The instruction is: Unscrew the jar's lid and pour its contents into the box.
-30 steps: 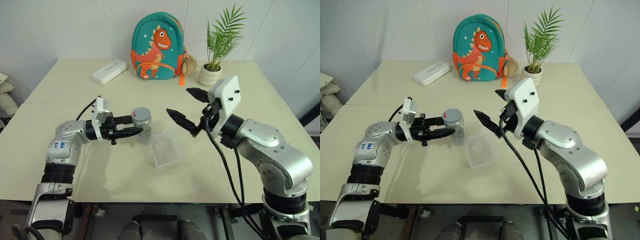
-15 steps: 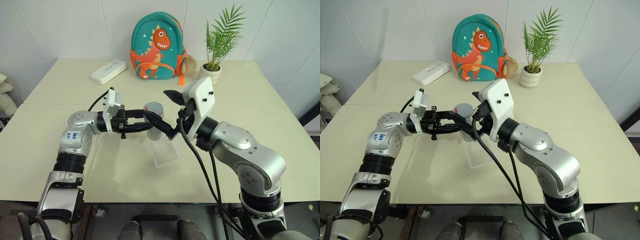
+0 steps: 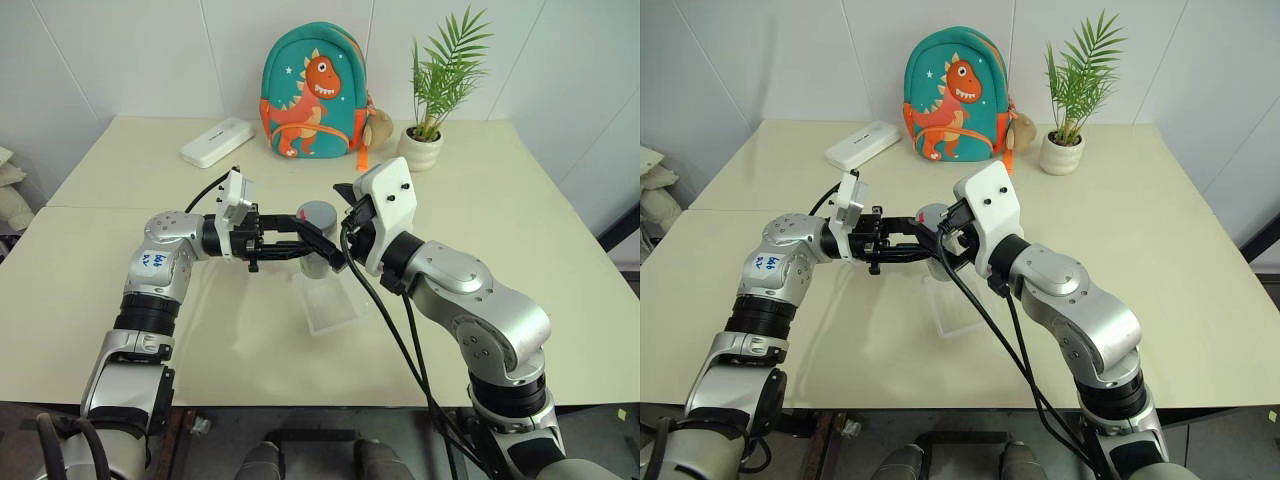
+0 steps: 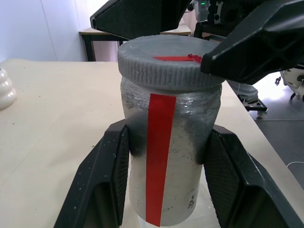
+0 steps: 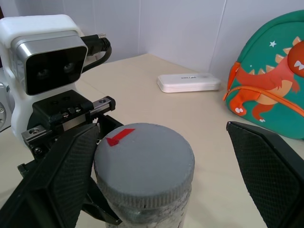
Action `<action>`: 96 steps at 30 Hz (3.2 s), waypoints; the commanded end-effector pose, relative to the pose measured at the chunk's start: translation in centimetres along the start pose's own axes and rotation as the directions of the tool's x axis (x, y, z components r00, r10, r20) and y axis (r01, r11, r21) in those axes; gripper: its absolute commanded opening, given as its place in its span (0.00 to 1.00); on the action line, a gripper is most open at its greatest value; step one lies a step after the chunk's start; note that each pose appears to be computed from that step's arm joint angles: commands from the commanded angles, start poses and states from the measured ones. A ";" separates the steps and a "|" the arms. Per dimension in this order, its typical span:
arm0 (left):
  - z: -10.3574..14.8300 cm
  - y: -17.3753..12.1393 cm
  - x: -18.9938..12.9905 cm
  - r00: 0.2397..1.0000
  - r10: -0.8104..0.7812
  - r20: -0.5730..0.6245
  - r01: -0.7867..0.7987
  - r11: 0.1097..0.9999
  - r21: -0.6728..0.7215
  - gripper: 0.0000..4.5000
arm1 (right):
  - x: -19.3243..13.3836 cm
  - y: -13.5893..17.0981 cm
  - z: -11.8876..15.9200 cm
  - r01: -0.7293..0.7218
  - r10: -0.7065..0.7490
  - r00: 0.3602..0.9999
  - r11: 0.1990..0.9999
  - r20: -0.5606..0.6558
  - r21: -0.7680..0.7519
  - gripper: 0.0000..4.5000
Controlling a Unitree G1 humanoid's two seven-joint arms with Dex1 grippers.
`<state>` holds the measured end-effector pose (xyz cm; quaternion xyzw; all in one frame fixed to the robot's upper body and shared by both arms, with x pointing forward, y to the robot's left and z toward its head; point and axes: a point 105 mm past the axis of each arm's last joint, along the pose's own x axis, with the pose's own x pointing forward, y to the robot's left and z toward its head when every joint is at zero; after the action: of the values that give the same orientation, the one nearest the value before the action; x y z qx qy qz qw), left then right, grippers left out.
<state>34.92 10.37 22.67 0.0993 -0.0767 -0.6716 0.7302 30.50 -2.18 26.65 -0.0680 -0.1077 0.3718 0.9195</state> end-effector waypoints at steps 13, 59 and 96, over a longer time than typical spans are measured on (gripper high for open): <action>1.4 0.4 -0.2 1.000 0.012 0.009 -0.012 0.999 0.053 0.42 | -0.2 0.6 0.5 -0.050 0.049 0.999 0.999 0.006 0.021 0.64; 0.6 0.5 1.2 0.973 -0.226 -0.054 0.228 0.973 0.035 0.42 | -3.7 4.3 3.9 -0.772 0.778 0.622 0.628 0.087 -0.100 0.57; 2.6 -1.3 1.0 0.956 -0.293 -0.016 0.294 0.955 0.048 0.42 | -1.5 0.7 5.3 -0.551 0.575 0.811 0.812 0.105 -0.194 0.99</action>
<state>34.42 8.95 24.29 0.1187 -0.0634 -0.7408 0.6581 28.05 -2.59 30.43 -0.1301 -0.1588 0.6266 0.7518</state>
